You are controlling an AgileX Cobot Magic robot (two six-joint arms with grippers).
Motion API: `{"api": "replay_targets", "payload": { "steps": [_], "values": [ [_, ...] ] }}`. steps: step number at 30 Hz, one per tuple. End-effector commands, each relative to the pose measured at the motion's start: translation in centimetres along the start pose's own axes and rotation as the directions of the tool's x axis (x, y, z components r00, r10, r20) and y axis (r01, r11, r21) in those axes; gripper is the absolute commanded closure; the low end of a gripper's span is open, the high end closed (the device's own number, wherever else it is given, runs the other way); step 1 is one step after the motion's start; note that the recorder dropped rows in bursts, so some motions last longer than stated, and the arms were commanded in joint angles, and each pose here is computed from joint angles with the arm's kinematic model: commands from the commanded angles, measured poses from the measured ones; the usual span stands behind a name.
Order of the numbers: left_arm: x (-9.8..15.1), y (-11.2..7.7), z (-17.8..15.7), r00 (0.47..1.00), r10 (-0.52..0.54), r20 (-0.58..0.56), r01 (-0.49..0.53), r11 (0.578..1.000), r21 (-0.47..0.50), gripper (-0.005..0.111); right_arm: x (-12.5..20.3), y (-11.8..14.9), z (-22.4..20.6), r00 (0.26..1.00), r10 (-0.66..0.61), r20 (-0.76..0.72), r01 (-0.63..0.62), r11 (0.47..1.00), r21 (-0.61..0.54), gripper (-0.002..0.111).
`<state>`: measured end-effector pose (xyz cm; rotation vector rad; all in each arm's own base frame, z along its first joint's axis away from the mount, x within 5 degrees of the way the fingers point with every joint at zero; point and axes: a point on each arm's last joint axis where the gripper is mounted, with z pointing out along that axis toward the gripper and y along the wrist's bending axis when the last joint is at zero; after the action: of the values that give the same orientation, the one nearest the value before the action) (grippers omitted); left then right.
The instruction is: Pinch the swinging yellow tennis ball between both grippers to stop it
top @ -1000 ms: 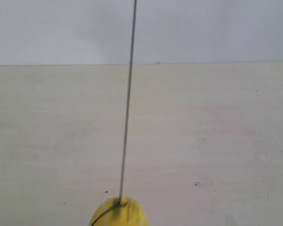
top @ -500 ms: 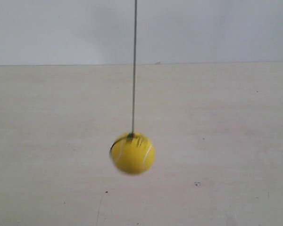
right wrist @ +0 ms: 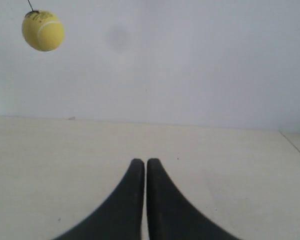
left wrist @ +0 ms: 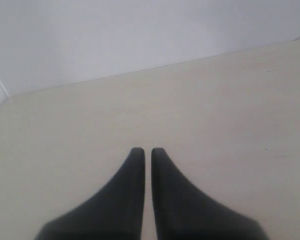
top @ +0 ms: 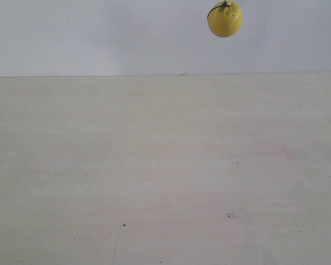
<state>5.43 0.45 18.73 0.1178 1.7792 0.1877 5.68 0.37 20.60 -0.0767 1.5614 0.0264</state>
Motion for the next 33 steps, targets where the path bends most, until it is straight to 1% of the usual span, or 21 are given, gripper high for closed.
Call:
{"api": "replay_targets", "payload": {
  "steps": [1,4,6,8,11,12,13,15,17,19,20,21,22,23,25,27,29,30,31,32,33],
  "values": [
    [-0.8,0.2,0.0,0.991,0.101,0.092,-0.099,0.995,-0.031,0.102,-0.9,0.0,-0.1,0.995,0.0,0.098,0.0,1.0,0.0,0.108],
    [-1.4,0.1,-0.1,0.986,-0.023,0.167,0.026,1.0,-0.014,0.102,-1.5,0.0,-0.2,0.985,0.058,0.16,-0.057,0.998,-0.009,0.108],
    [-2.2,0.2,-0.3,0.966,-0.051,0.254,0.056,0.998,-0.013,0.102,-1.9,0.0,-0.3,0.969,0.133,0.21,-0.13,0.991,-0.028,0.108],
    [-2.8,0.3,-0.4,0.939,-0.139,0.315,0.143,0.99,0.011,0.102,-2.3,0.0,-0.3,0.949,0.198,0.247,-0.192,0.98,-0.05,0.108],
    [-3.7,0.5,-0.8,0.879,-0.235,0.415,0.235,0.971,0.052,0.102,-2.7,0.0,-0.4,0.932,0.219,0.288,-0.209,0.976,-0.065,0.108],
    [-4.1,0.5,-1.0,0.819,-0.354,0.452,0.341,0.933,0.114,0.102,-2.7,0.0,-0.5,0.927,0.234,0.294,-0.223,0.972,-0.071,0.108],
    [-4.2,0.5,-1.1,0.789,-0.417,0.452,0.394,0.907,0.149,0.102,-2.7,0.0,-0.5,0.923,0.249,0.293,-0.237,0.968,-0.075,0.108],
    [-4.6,0.3,-1.3,0.777,-0.406,0.481,0.365,0.913,0.182,0.102,-2.8,0.0,-0.5,0.918,0.268,0.294,-0.255,0.963,-0.082,0.108],
    [-5.3,-0.7,-1.5,0.775,-0.365,0.516,0.254,0.927,0.275,0.102,-3.1,0.0,-0.6,0.907,0.262,0.33,-0.246,0.965,-0.092,0.108],
    [-5.8,-2.3,-1.8,0.785,-0.295,0.544,0.082,0.921,0.381,0.102,-3.4,0.0,-0.7,0.895,0.257,0.364,-0.237,0.966,-0.101,0.108],
    [-6.7,-3.5,-2.1,0.791,-0.271,0.549,-0.041,0.871,0.489,0.102,-3.7,0.2,-0.8,0.889,0.238,0.391,-0.211,0.971,-0.111,0.108],
    [-7.5,-3.8,-2.2,0.791,-0.274,0.547,-0.074,0.845,0.53,0.102,-3.8,0.2,-0.9,0.886,0.23,0.403,-0.199,0.973,-0.116,0.108],
    [-8.9,-3.9,-2.0,0.8,-0.288,0.527,-0.079,0.819,0.568,0.102,-4.0,0.2,-1.0,0.872,0.239,0.427,-0.204,0.971,-0.128,0.108],
    [-9.7,-3.8,-1.5,0.815,-0.296,0.499,-0.062,0.81,0.583,0.102,-4.1,0.2,-1.0,0.868,0.246,0.432,-0.208,0.969,-0.134,0.108],
    [-11.4,-3.8,0.2,0.864,-0.299,0.406,-0.027,0.777,0.629,0.102,-4.3,0.5,-0.3,0.896,0.225,0.382,-0.186,0.973,-0.137,0.108],
    [-12.4,-4.3,2.4,0.913,-0.271,0.306,-0.023,0.713,0.7,0.102,-5.1,0.9,0.8,0.924,0.182,0.336,-0.134,0.978,-0.16,0.108],
    [-12.4,-5.1,5.7,0.955,-0.239,0.175,0.013,0.623,0.782,0.102,-5.7,1.5,3.3,0.965,0.154,0.213,-0.11,0.972,-0.206,0.108],
    [-12.2,-5.4,6.5,0.962,-0.235,0.137,0.03,0.592,0.806,0.102,-5.4,1.8,4.3,0.976,0.143,0.161,-0.105,0.968,-0.228,0.108],
    [-11.9,-5.9,7.7,0.969,-0.23,0.088,0.048,0.527,0.849,0.102,-4.8,2.4,5.3,0.988,0.116,0.107,-0.081,0.956,-0.283,0.108],
    [-11.3,-6.3,8.4,0.975,-0.217,0.054,0.058,0.477,0.877,0.102,-4.2,2.8,6.1,0.993,0.103,0.053,-0.08,0.943,-0.323,0.108],
    [-10.4,-6.8,9.5,0.981,-0.194,0.008,0.074,0.411,0.909,0.102,-3.2,3.5,7.0,0.995,0.095,-0.017,-0.095,0.915,-0.392,0.108]
  ]
}}
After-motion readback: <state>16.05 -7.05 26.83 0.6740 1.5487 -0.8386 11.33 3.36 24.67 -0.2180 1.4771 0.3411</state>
